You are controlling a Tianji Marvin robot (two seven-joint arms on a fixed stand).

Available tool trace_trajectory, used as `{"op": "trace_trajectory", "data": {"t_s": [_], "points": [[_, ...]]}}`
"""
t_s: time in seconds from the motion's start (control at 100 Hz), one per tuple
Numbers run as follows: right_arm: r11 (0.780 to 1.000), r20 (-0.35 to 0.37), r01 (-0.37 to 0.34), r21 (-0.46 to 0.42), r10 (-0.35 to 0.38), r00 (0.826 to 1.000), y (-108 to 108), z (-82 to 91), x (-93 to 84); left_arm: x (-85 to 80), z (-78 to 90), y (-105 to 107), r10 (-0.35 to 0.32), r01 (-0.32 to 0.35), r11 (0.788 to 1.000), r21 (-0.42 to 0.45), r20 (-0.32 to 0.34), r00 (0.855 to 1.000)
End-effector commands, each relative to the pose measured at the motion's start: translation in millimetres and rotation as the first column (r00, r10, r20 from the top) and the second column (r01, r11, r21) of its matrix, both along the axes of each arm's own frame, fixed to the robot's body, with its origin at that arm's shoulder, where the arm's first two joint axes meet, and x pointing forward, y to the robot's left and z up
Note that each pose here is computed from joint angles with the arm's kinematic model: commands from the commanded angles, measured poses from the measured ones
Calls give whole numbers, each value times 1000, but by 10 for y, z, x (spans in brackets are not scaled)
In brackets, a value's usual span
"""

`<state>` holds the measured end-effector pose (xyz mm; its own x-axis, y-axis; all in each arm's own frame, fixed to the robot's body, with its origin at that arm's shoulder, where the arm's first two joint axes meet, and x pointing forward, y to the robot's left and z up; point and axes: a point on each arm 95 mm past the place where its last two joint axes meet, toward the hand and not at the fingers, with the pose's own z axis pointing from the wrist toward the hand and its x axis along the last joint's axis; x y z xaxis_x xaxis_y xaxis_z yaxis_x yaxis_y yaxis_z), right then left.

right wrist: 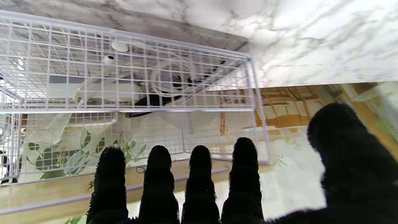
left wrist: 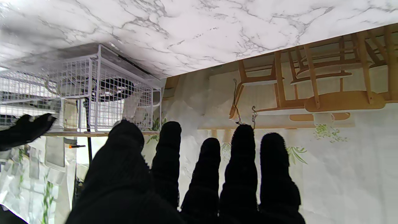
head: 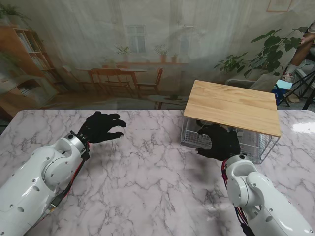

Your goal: Load the small electronics into the mesh drawer

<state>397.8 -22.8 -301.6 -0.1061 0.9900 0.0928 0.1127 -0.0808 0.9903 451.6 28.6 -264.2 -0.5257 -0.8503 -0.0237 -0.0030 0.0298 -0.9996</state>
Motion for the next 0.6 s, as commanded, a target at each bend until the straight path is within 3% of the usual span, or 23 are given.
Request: {"op": "trace_trajectory", "data": {"t_s": [0.0, 0.16, 0.3, 0.43, 0.5, 0.59], "points": [[999, -5, -40, 14, 40, 999, 104, -6, -156, -23, -3, -29, 14, -14, 999, -29, -1, 1000], [994, -15, -92, 63, 93, 996, 271, 142, -479, -72, 3, -42, 25, -25, 998, -66, 3, 1000], [968, 29, -147, 205, 144, 989, 444, 371, -642, -158, 22, -89, 13, -13, 993, -114, 2, 1000], [912, 141, -240, 334, 203, 969, 606, 564, -613, -280, 31, -188, 0, -2, 974, -228, -11, 1000], [875, 194, -276, 398, 214, 957, 703, 613, -521, -352, 9, -258, -11, -5, 944, -330, -47, 999], [816, 205, -295, 498, 220, 954, 813, 539, -376, -436, -51, -345, -29, -18, 893, -451, -97, 995]]}}
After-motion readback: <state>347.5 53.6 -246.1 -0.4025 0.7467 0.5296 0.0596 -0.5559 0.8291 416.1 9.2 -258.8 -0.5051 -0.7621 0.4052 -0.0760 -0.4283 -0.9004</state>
